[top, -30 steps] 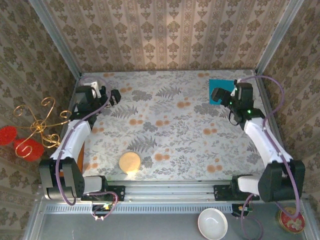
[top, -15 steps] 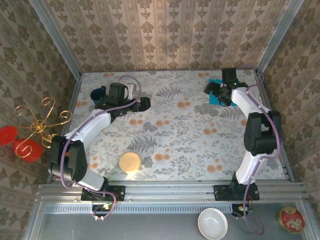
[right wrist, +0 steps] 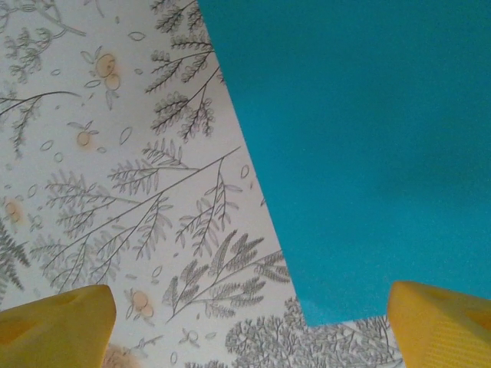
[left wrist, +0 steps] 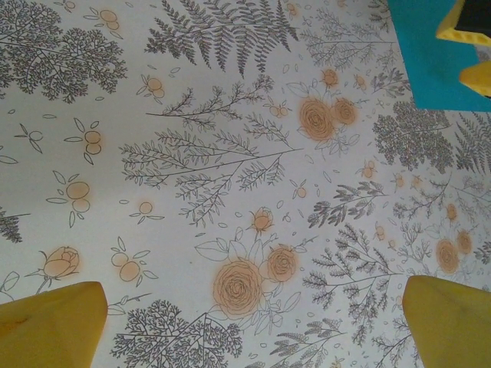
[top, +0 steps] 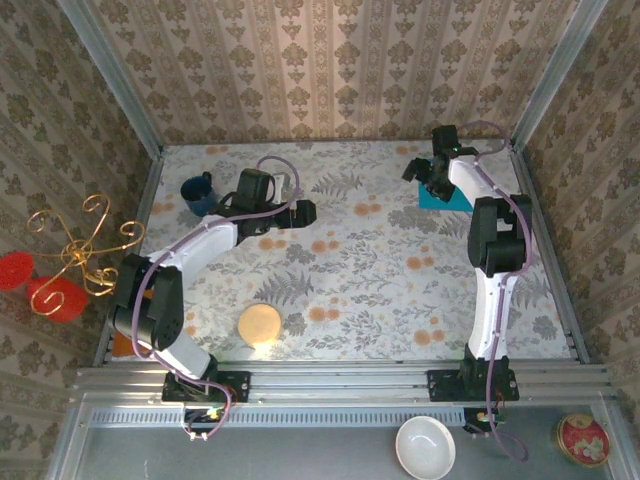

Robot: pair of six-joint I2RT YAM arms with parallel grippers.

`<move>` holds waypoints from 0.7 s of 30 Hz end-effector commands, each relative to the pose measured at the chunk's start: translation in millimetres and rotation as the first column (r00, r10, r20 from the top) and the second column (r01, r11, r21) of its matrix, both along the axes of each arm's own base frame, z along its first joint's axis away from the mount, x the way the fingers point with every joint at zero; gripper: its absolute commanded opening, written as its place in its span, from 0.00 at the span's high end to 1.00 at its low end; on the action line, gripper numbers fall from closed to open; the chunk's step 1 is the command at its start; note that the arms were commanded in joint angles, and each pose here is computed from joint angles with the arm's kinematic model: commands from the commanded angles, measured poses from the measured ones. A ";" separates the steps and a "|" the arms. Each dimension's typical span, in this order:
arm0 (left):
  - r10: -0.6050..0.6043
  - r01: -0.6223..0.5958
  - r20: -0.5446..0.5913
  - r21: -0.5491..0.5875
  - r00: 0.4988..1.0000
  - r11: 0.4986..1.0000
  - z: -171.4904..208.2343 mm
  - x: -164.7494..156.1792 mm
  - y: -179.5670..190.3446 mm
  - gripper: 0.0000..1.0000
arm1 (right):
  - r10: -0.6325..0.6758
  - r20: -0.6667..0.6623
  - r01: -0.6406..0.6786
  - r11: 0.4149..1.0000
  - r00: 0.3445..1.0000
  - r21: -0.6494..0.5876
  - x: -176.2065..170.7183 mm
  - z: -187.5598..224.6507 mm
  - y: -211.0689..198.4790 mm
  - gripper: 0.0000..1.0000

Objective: Fold a paper plane with a square sheet of paper (pick it up from the middle)
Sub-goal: Move the square sheet of paper to the center of the table.

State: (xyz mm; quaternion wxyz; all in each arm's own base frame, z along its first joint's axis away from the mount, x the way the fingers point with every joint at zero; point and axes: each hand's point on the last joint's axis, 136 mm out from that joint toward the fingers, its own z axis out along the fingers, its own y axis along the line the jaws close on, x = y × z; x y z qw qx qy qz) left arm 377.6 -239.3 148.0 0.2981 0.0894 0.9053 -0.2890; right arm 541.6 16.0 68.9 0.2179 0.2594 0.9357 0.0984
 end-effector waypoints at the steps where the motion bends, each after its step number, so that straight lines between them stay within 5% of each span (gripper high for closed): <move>1: -0.006 0.007 0.010 -0.037 1.000 0.999 10.2 4.3 -7.7 0.00 | -0.011 -0.084 0.011 1.000 0.996 0.002 -4.6 -22.6 -4.2 0.09; 12: -0.010 0.009 -0.038 -0.024 0.999 1.000 -7.2 3.6 -8.7 0.00 | -0.017 -0.174 0.027 0.998 0.985 0.053 -15.4 -55.9 4.7 0.13; 21: 0.012 -0.013 -0.086 -0.011 0.996 1.000 -24.7 4.1 -7.2 0.00 | -0.005 -0.254 0.016 0.999 0.967 0.041 -65.5 -55.8 39.7 0.18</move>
